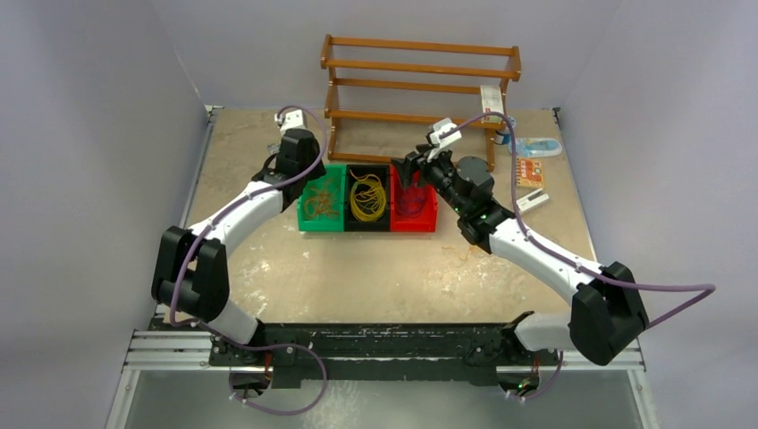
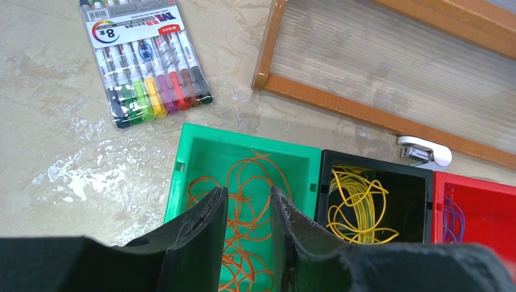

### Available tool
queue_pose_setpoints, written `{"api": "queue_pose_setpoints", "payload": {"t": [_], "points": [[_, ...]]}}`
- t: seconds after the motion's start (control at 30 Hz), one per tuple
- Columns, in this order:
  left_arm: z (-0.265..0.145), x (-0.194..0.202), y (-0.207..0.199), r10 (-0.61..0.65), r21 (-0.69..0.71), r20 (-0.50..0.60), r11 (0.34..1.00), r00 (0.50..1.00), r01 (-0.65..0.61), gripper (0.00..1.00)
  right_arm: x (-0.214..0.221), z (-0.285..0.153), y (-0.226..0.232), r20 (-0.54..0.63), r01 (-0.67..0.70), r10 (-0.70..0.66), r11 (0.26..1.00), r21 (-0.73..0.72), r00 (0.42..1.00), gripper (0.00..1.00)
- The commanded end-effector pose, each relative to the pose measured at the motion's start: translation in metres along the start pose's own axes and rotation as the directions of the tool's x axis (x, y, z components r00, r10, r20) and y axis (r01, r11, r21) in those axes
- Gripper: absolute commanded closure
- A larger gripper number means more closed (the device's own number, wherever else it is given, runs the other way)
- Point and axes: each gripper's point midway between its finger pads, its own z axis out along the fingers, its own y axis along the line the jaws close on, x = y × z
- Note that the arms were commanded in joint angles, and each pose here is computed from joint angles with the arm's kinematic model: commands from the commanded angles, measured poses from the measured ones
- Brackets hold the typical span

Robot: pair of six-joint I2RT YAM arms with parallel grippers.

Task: Untangle the cables

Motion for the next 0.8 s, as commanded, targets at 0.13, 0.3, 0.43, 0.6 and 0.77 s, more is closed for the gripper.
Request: {"api": "queue_pose_setpoints", "payload": {"t": [0.13, 0.3, 0.43, 0.6, 0.77], "points": [[-0.023, -0.035, -0.014, -0.068, 0.079, 0.110, 0.995, 0.992, 0.059, 0.68, -0.004, -0.015, -0.055, 0.021, -0.125, 0.125, 0.934, 0.334, 0.992, 0.29], [-0.029, -0.038, -0.022, -0.081, 0.126, 0.112, 0.990, 0.990, 0.067, 0.68, 0.011, -0.031, -0.082, 0.008, -0.215, 0.237, 0.867, 0.449, 0.971, 0.28], [-0.033, -0.039, -0.028, -0.076, 0.146, 0.107, 0.987, 0.991, 0.060, 0.67, 0.030, -0.055, -0.110, 0.002, -0.277, 0.335, 0.775, 0.568, 0.942, 0.27], [-0.038, -0.033, -0.041, -0.057, 0.153, 0.106, 0.987, 0.993, 0.041, 0.64, 0.073, -0.103, -0.150, -0.016, -0.299, 0.471, 0.585, 0.754, 0.882, 0.18], [-0.039, -0.019, -0.061, -0.028, 0.177, 0.090, 0.984, 0.996, 0.012, 0.61, 0.119, -0.137, -0.166, -0.086, -0.251, 0.573, 0.483, 0.839, 0.815, 0.15]]}}
